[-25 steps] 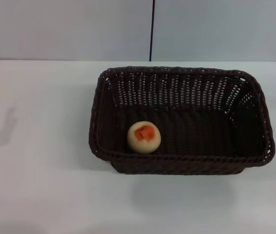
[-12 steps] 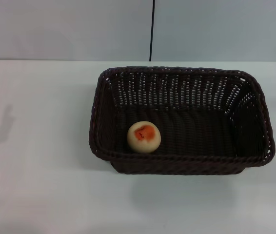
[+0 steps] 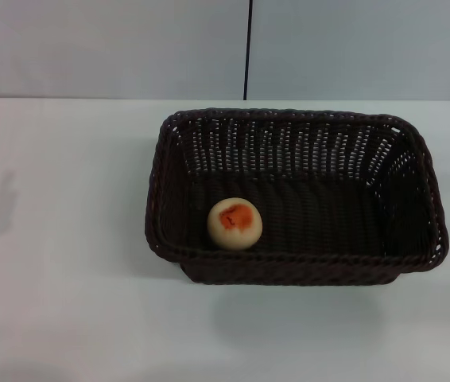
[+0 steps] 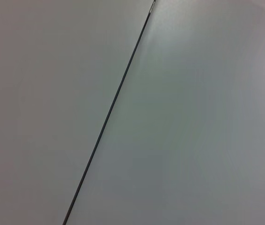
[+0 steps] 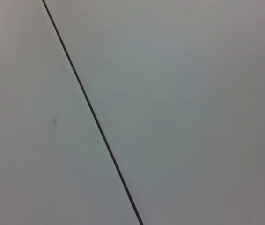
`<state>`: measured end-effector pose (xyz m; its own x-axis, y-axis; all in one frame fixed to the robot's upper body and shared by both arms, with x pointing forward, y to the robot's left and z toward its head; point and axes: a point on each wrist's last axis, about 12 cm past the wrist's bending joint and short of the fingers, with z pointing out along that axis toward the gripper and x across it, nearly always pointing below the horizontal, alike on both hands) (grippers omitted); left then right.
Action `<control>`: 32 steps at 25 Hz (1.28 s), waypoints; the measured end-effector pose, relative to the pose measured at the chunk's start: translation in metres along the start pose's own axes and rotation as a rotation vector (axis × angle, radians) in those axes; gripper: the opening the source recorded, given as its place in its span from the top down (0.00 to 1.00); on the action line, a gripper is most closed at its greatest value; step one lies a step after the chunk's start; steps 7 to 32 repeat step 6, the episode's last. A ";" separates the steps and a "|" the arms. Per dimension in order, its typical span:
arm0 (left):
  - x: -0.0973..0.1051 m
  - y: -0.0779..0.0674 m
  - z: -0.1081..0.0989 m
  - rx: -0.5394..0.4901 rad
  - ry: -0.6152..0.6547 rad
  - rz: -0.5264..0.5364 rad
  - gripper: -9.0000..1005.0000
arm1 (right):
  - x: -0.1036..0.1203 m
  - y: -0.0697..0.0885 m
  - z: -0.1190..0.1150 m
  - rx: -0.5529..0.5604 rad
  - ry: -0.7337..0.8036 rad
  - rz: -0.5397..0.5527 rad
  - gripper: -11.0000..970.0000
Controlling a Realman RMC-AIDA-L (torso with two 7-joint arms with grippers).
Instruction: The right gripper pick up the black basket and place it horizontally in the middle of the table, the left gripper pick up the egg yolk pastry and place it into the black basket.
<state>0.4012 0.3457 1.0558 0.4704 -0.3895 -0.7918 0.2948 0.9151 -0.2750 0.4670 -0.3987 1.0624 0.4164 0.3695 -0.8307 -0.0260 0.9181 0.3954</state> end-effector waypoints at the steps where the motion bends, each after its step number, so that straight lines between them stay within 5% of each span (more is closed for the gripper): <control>1: 0.000 0.000 0.000 -0.001 0.000 -0.002 0.37 | 0.000 0.000 -0.001 0.002 0.001 0.000 0.48; 4: -0.001 0.001 -0.002 -0.004 0.002 -0.005 0.46 | 0.000 -0.001 -0.004 0.009 0.004 0.001 0.48; 32: -0.001 0.001 -0.003 -0.006 0.003 -0.004 0.46 | 0.000 -0.002 -0.005 0.009 0.003 0.002 0.48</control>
